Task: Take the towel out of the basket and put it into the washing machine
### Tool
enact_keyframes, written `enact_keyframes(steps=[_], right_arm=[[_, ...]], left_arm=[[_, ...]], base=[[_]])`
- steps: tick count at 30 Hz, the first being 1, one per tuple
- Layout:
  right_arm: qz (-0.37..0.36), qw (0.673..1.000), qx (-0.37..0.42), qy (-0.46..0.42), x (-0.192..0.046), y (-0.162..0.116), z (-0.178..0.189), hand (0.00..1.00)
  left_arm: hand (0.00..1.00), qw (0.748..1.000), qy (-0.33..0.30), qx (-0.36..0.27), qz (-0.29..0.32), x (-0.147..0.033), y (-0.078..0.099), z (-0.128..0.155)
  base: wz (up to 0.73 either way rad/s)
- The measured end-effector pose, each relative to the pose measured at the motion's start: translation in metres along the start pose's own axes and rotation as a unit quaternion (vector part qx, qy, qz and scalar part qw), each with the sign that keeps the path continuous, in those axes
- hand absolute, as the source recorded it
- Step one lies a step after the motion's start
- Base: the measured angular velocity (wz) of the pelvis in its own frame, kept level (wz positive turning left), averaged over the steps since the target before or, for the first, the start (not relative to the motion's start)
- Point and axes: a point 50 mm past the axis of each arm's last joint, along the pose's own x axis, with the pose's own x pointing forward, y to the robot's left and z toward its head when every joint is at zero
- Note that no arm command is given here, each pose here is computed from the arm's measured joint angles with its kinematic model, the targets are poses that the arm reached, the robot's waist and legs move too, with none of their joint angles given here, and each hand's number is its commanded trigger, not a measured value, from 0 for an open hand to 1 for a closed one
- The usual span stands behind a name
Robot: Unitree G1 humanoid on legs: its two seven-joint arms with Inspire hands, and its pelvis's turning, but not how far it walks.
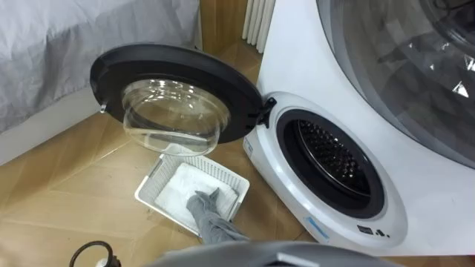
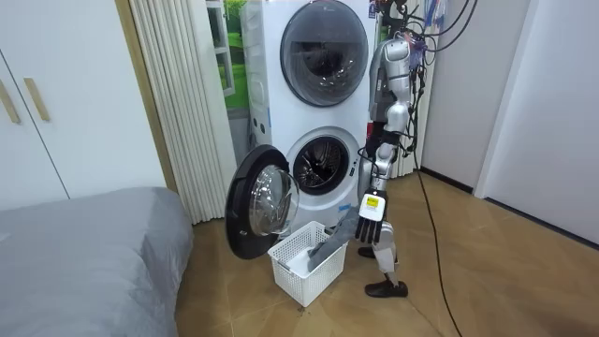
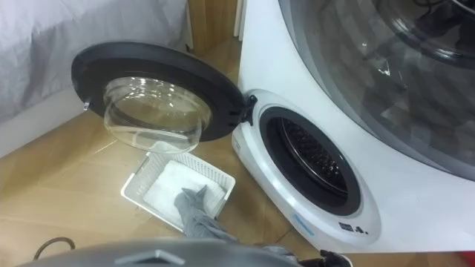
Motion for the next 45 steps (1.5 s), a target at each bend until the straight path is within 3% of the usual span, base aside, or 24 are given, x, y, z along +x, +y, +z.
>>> enact_keyframes(steps=[8,12,17,24,32,37,45], right_arm=[[0.012,1.000,-0.004,-0.025,0.000,0.002,0.005,0.00],[0.013,0.999,-0.006,-0.040,0.000,0.001,0.011,0.00],[0.014,0.998,-0.029,-0.057,0.000,-0.001,0.026,0.00],[0.011,0.989,-0.083,-0.120,-0.003,0.000,0.081,0.00],[0.036,0.970,-0.108,-0.216,-0.019,0.029,0.153,0.00],[0.043,0.947,-0.144,-0.284,-0.036,0.045,0.197,0.00],[0.055,0.921,-0.150,-0.355,-0.059,0.056,0.235,0.00]], left_arm=[[0.00,1.000,-0.030,0.001,0.008,0.001,0.006,0.009],[0.00,0.997,-0.075,0.000,0.023,0.000,0.013,0.025],[0.00,0.991,-0.125,0.000,0.039,0.000,0.020,0.057],[0.00,0.970,-0.230,0.064,0.036,-0.008,0.018,0.121],[0.00,0.932,-0.327,0.150,0.055,-0.029,0.023,0.195],[0.00,0.889,-0.396,0.206,0.104,-0.051,0.028,0.240],[0.00,0.834,-0.458,0.268,0.150,-0.079,0.042,0.285]], base=[[0.00],[0.00],[-0.04],[-0.04],[0.01],[0.04],[-0.10]])
